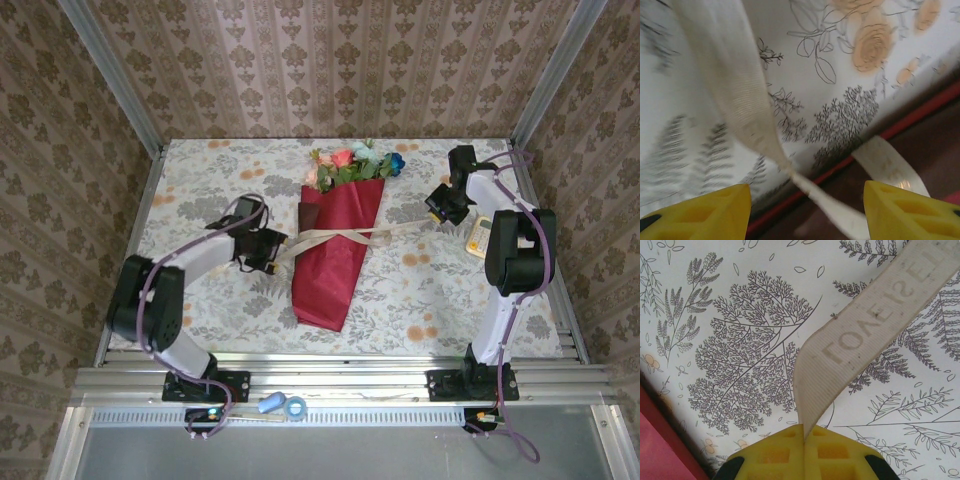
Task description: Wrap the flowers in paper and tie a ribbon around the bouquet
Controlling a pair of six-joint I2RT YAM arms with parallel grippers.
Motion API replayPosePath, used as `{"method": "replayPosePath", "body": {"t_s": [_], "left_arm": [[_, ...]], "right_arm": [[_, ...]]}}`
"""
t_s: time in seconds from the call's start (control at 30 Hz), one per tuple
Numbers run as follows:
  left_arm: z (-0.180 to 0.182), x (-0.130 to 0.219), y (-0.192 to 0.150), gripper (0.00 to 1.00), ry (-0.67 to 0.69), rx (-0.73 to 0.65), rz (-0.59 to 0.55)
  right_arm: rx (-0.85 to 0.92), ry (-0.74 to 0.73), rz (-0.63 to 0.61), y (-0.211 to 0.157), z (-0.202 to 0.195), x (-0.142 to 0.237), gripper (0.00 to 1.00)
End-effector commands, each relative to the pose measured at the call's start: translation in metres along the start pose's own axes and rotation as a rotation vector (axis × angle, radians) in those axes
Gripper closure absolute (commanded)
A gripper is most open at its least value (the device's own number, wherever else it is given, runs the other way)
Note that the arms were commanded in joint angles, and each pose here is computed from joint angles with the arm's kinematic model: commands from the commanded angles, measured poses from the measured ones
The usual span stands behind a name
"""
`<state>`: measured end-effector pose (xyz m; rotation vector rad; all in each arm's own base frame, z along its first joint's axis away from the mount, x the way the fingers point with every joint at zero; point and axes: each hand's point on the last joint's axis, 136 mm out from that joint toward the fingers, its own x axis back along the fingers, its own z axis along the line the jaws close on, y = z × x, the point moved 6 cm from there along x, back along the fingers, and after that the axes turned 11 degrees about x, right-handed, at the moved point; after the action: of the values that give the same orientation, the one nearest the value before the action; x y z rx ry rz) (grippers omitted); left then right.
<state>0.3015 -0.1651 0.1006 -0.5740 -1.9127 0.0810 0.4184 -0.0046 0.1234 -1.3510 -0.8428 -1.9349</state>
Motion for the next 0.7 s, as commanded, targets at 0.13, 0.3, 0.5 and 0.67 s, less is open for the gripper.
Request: {"method": "replayPosePath", "body": {"t_s": [0.13, 0.3, 0.5, 0.67], "left_arm": [[-0.026, -0.033, -0.012, 0.43, -0.066, 0.212, 0.064], [-0.025, -0.04, -0.008, 0.56, -0.079, 0.236, 0.047], [-0.037, -0.05, -0.011, 0.9, -0.121, 0.215, 0.089], [-0.042, -0.049, -0.014, 1.0, -0.158, 0.157, 0.121]], "right_arm": [[0.008, 0.03, -0.016, -0.002, 0.001, 0.015, 1.0], [0.008, 0.033, -0.013, -0.004, 0.0, 0.014, 1.0], [0.001, 0.022, -0.014, -0.003, -0.005, 0.015, 1.0], [-0.018, 0.029, 0.025, 0.0, -0.012, 0.009, 1.0]]}}
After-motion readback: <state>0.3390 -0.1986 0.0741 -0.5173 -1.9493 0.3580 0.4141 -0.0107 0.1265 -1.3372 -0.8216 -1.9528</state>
